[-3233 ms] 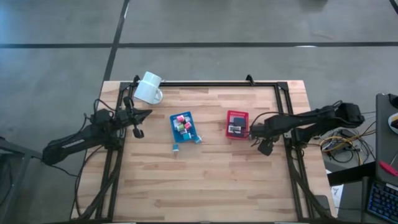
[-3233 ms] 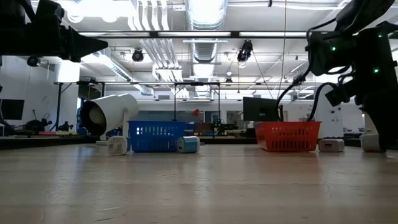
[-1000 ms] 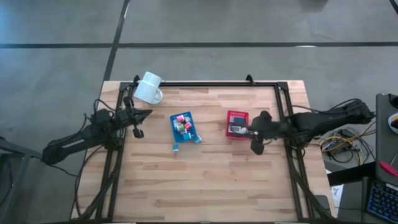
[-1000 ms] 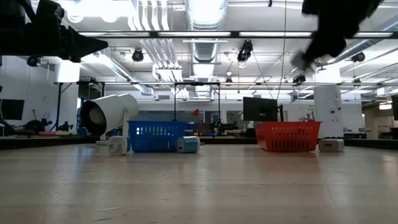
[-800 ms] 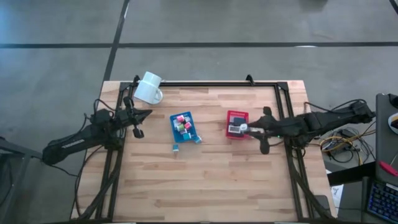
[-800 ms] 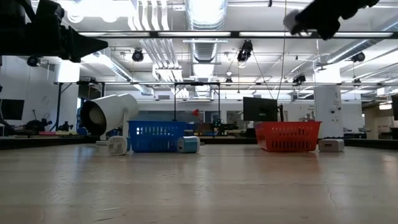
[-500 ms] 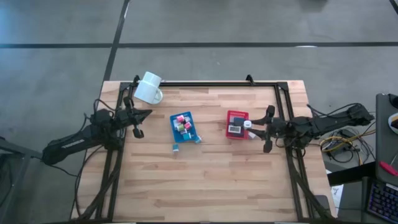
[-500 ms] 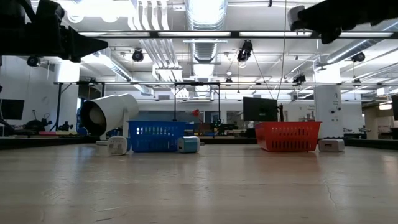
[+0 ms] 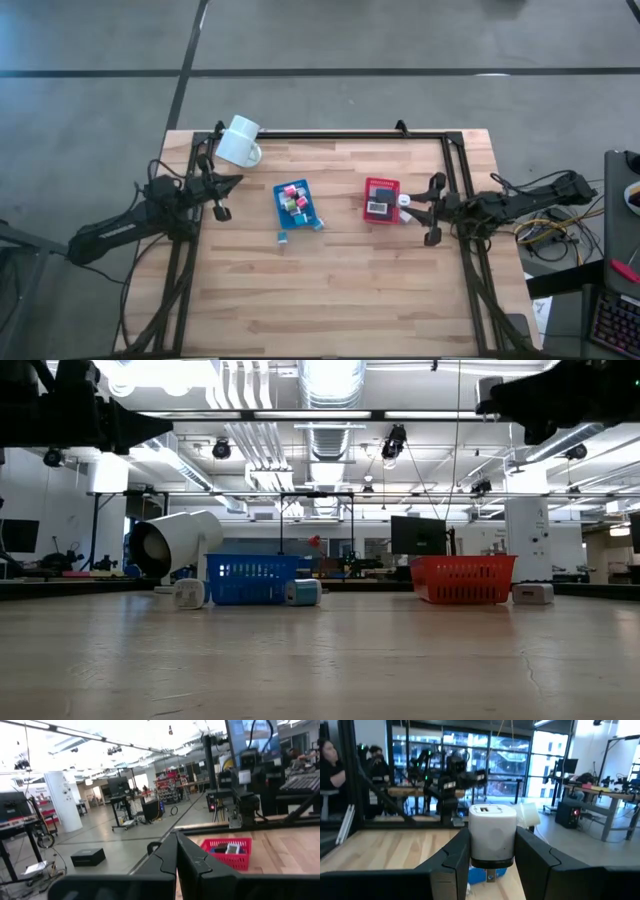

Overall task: Pick & Place Office items
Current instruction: Put the black and white charger adapter into the blue bin, then put the bottom blue charger adapter into the blue bin

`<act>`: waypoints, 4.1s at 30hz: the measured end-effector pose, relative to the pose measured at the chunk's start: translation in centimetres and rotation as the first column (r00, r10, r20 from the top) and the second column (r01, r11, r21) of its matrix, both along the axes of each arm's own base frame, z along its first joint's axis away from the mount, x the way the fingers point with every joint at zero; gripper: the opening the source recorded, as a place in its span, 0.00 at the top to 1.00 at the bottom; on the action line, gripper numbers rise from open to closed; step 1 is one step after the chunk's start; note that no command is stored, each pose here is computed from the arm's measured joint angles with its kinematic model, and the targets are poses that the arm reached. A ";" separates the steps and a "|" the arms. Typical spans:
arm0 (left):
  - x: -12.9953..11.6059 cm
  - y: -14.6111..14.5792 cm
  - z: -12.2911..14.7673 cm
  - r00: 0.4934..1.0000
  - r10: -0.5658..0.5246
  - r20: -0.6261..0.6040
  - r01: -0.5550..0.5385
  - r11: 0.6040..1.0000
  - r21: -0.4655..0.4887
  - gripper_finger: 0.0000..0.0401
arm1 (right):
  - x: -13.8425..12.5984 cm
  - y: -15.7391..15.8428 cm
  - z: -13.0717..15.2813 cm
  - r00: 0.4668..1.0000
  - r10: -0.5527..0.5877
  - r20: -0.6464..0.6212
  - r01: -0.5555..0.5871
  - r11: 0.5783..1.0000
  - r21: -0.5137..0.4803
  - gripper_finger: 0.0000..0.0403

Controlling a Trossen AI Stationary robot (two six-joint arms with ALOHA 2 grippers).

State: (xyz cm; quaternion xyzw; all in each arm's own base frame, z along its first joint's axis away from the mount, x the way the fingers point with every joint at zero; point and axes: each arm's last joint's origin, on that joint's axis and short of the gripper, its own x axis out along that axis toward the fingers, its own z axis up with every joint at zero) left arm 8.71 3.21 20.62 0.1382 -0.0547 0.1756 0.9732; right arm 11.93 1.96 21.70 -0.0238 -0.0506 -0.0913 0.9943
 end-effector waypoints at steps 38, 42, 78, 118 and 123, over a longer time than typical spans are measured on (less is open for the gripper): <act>-0.1 -0.1 0.7 0.998 -0.003 0.066 0.001 1.000 0.028 0.99 | 2.3 -0.5 -0.1 0.993 -0.073 -0.097 0.082 0.992 0.095 0.71; -0.1 -0.1 0.7 0.998 -0.004 0.064 0.002 1.000 0.026 0.99 | 5.9 -0.7 0.6 0.968 -0.123 -0.217 0.140 0.988 0.064 0.71; -0.1 0.0 0.6 0.998 -0.004 0.064 0.004 1.000 0.003 0.99 | 32.3 -6.9 -4.7 0.596 0.039 -0.802 0.038 0.996 0.077 0.57; 0.1 0.0 0.5 0.997 -0.016 0.076 0.021 0.997 -0.069 0.99 | -0.4 -2.7 -1.3 0.984 0.062 0.170 -0.067 0.997 0.026 0.93; 0.1 0.0 0.5 0.998 -0.012 0.067 0.015 0.999 -0.045 0.99 | -1.1 -2.7 -1.6 0.977 0.061 0.204 -0.066 0.998 0.018 0.93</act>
